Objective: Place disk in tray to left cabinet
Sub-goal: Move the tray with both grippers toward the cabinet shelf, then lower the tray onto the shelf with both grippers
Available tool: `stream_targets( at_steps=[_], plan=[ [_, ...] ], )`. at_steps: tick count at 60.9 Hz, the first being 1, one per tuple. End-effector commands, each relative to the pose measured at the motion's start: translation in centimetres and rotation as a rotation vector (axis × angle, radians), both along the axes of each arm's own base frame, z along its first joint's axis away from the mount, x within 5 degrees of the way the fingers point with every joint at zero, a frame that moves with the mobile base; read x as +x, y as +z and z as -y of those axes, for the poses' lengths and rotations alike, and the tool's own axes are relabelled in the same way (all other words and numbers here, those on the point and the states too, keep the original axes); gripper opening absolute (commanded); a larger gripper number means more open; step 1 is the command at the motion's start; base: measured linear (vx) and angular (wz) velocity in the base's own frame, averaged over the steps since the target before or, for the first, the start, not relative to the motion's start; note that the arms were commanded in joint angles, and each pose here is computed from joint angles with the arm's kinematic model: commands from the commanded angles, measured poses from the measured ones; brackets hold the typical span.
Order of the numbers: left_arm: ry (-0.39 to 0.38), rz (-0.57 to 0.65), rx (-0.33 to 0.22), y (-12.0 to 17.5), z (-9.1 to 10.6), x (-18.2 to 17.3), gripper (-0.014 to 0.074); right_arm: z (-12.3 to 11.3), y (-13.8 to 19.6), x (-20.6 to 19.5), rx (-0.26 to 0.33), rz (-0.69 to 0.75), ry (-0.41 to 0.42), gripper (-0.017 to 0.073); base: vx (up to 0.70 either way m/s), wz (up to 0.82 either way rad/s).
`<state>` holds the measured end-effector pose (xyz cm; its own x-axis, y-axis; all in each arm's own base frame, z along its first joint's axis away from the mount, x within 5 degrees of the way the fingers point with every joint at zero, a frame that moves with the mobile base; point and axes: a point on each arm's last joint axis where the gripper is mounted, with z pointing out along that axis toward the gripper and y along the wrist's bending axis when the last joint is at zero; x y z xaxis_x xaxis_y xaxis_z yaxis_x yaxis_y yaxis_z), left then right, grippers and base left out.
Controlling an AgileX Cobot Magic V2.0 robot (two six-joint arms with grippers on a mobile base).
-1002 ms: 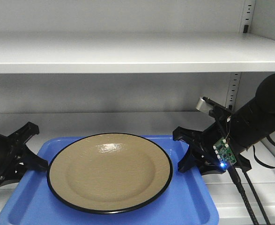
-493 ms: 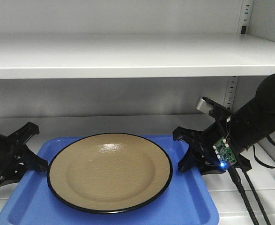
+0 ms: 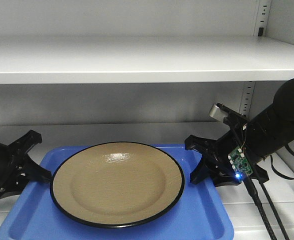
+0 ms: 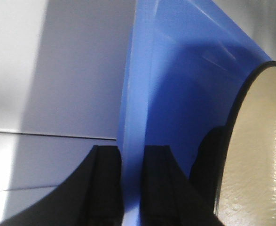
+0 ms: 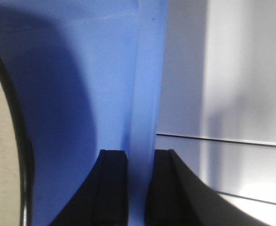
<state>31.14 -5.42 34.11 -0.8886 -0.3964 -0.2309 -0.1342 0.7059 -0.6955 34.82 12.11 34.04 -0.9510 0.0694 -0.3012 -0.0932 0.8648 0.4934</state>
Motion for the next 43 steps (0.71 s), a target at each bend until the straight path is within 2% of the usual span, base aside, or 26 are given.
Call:
stream_targets(
  at_steps=[1,11,21,32,43],
  plan=[
    [0.005,0.069,-0.238,3.8,2.2,-0.9,0.0,-2.0,4.3,-1.4,0.238,0.088,0.012,-0.0003,0.0,0.0],
    [0.064,0.123,-0.224,3.9,1.8,-0.3,0.0,-2.1,4.0,-0.5,0.248,0.125,-0.024,-0.0003,0.0,0.0],
    [0.121,0.155,-0.147,2.8,1.2,1.0,0.0,-2.3,2.3,1.1,0.24,0.12,-0.052,-0.0003,0.0,0.0],
    [0.135,0.119,-0.143,1.4,1.1,2.3,0.0001,-2.4,1.1,2.6,0.24,0.151,-0.101,-0.0001,0.0,0.0],
    [0.143,0.099,-0.133,0.2,1.1,3.2,0.0006,-2.3,0.2,3.4,0.207,0.163,-0.113,0.0013,0.0,0.0]
  ],
)
